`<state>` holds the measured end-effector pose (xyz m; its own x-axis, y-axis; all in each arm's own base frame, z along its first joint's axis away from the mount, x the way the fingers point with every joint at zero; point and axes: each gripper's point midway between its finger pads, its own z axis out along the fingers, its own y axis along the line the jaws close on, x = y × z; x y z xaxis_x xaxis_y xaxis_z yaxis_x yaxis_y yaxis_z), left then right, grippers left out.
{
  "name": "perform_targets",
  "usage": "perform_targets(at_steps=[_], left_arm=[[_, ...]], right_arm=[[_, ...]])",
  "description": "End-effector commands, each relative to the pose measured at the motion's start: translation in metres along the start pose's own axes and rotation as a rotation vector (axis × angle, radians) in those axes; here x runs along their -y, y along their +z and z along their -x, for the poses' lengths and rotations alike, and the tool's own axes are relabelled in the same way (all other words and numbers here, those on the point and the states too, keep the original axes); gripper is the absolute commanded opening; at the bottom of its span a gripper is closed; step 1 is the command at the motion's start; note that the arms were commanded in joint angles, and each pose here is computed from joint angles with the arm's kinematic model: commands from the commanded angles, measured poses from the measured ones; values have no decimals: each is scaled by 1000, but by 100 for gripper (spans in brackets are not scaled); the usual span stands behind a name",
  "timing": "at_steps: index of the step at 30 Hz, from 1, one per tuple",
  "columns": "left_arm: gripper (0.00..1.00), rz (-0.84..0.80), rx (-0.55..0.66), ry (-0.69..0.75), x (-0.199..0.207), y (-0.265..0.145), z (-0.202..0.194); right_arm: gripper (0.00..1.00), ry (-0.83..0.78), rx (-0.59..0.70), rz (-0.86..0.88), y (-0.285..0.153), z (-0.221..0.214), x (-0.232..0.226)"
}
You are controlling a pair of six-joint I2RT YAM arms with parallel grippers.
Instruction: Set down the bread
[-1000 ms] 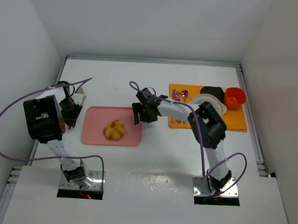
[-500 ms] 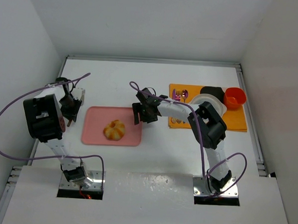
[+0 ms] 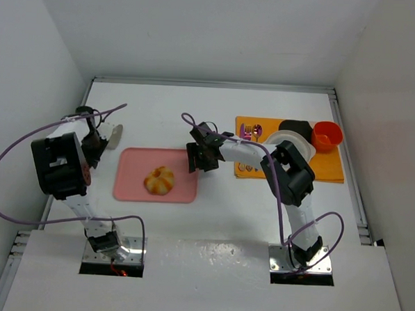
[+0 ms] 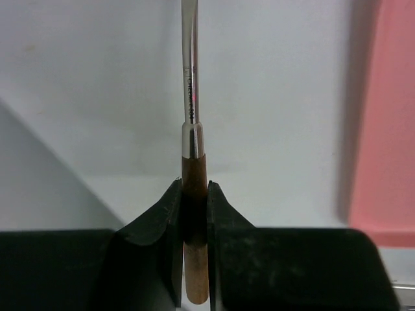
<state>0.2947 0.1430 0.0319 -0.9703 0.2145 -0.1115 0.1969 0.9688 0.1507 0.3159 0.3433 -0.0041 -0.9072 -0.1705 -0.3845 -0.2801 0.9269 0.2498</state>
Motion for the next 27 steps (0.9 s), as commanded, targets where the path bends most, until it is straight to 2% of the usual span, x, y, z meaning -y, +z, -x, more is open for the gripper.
perform_targets(at_steps=[1, 4, 5, 7, 9, 10, 13, 19, 22, 27], left_arm=[[0, 213, 91, 125, -50, -60, 15], [0, 250, 110, 345, -58, -100, 14], [0, 241, 108, 509, -52, -110, 18], [0, 161, 41, 667, -30, -115, -4], [0, 165, 9, 766, -19, -124, -16], [0, 153, -48, 830, -12, -121, -26], [0, 168, -131, 861, -10, -118, -42], [0, 148, -189, 935, 18, -108, -51], [0, 164, -263, 992, 25, -97, -64], [0, 242, -353, 1018, 19, -90, -72]], right_arm=[[60, 34, 16, -12, 2, 4, 1], [57, 49, 15, -18, 3, 4, 3], [56, 52, 19, -17, 4, 5, 3], [55, 59, 19, -25, 5, 5, 4], [53, 69, 15, -29, 7, 2, 5], [52, 77, 17, -32, 7, 2, 6], [47, 88, 15, -30, 8, -1, 7], [36, 91, 11, -23, 7, -3, 6], [31, 100, 10, -14, 8, -4, 4], [25, 111, 1, -7, 8, -5, 4]])
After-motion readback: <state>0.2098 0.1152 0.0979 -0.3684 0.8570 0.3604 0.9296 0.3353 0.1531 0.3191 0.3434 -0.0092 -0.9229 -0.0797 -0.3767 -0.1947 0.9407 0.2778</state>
